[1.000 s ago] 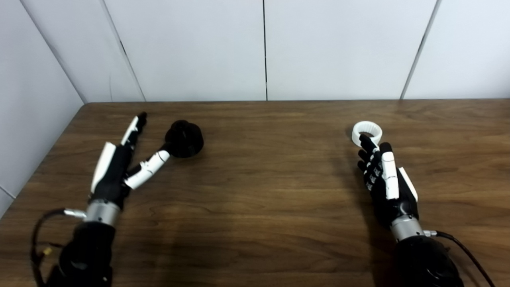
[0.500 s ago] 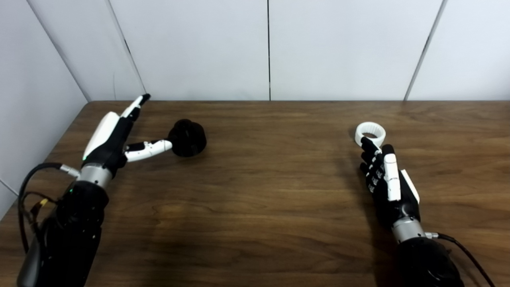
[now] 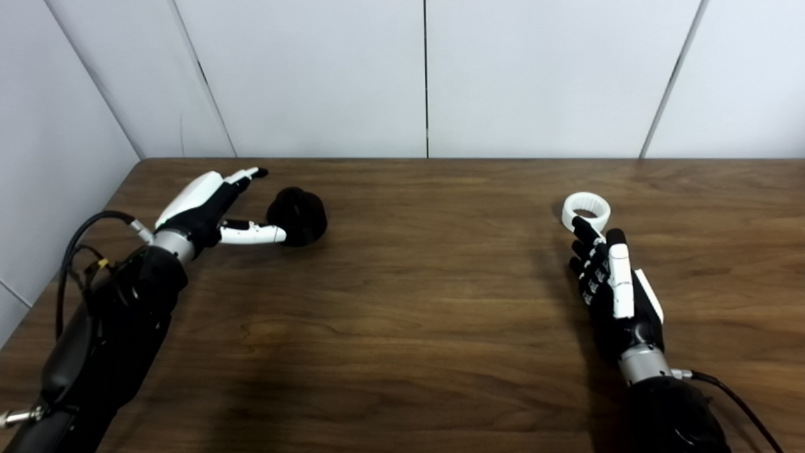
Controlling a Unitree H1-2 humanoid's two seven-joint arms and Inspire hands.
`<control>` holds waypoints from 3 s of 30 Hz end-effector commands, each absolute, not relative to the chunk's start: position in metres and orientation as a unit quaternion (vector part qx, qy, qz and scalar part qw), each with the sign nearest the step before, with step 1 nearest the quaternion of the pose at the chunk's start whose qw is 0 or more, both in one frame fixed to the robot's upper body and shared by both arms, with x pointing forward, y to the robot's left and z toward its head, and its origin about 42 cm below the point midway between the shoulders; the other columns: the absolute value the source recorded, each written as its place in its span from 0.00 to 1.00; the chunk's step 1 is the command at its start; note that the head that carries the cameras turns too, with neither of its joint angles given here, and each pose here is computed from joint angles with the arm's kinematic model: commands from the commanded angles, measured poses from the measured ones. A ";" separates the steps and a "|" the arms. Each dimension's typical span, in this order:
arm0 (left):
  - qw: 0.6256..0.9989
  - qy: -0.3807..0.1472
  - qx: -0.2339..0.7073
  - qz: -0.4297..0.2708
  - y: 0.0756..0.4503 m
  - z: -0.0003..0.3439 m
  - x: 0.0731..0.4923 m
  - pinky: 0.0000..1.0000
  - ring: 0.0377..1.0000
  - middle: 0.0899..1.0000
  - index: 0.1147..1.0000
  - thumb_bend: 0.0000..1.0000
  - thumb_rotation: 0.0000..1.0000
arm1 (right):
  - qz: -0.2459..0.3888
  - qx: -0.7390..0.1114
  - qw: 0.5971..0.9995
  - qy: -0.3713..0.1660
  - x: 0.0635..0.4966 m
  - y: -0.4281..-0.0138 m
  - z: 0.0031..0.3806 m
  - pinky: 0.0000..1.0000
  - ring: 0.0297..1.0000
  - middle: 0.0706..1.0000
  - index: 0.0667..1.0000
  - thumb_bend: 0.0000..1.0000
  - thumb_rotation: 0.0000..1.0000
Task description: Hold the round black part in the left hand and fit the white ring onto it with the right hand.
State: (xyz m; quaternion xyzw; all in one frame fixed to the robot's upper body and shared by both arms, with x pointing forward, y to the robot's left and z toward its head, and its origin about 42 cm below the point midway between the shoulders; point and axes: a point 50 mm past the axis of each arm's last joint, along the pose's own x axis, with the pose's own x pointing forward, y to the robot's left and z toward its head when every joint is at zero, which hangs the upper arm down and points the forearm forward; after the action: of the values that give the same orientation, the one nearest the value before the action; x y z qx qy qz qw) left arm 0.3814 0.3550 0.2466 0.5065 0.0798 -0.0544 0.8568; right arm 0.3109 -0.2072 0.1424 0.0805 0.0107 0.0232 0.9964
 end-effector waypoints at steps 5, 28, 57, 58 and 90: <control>0.839 0.064 0.539 -0.039 0.367 0.269 0.396 0.91 1.00 1.00 0.92 1.00 0.51 | 0.024 0.084 0.996 -0.028 0.313 -0.207 0.155 1.00 0.99 0.97 0.90 0.61 1.00; 0.833 0.080 0.543 -0.062 0.359 0.250 0.408 0.92 1.00 1.00 0.94 1.00 0.51 | 0.011 0.074 0.997 -0.035 0.310 -0.210 0.154 1.00 0.99 0.95 0.89 0.59 1.00; 0.836 0.066 0.542 -0.057 0.336 0.240 0.437 0.90 1.00 1.00 1.00 1.00 0.51 | 0.012 0.059 0.998 -0.035 0.307 -0.218 0.151 1.00 0.96 0.93 0.87 0.58 1.00; 0.836 0.067 0.542 -0.058 0.336 0.239 0.437 0.90 1.00 1.00 1.00 1.00 0.51 | 0.012 0.059 0.998 -0.034 0.306 -0.219 0.151 1.00 0.95 0.92 0.87 0.59 1.00; 0.837 0.077 0.537 -0.068 0.322 0.228 0.442 0.89 1.00 1.00 0.86 1.00 0.50 | 0.007 0.059 0.997 -0.050 0.303 -0.227 0.156 1.00 0.95 0.87 0.85 0.62 0.98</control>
State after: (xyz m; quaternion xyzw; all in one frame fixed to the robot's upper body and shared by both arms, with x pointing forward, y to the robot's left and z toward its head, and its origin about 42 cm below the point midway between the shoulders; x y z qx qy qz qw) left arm 0.4294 0.3211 0.1931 0.5249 0.1169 -0.0916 0.8381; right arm 0.2996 -0.2261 0.1374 0.0570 -0.0044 0.0024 0.9984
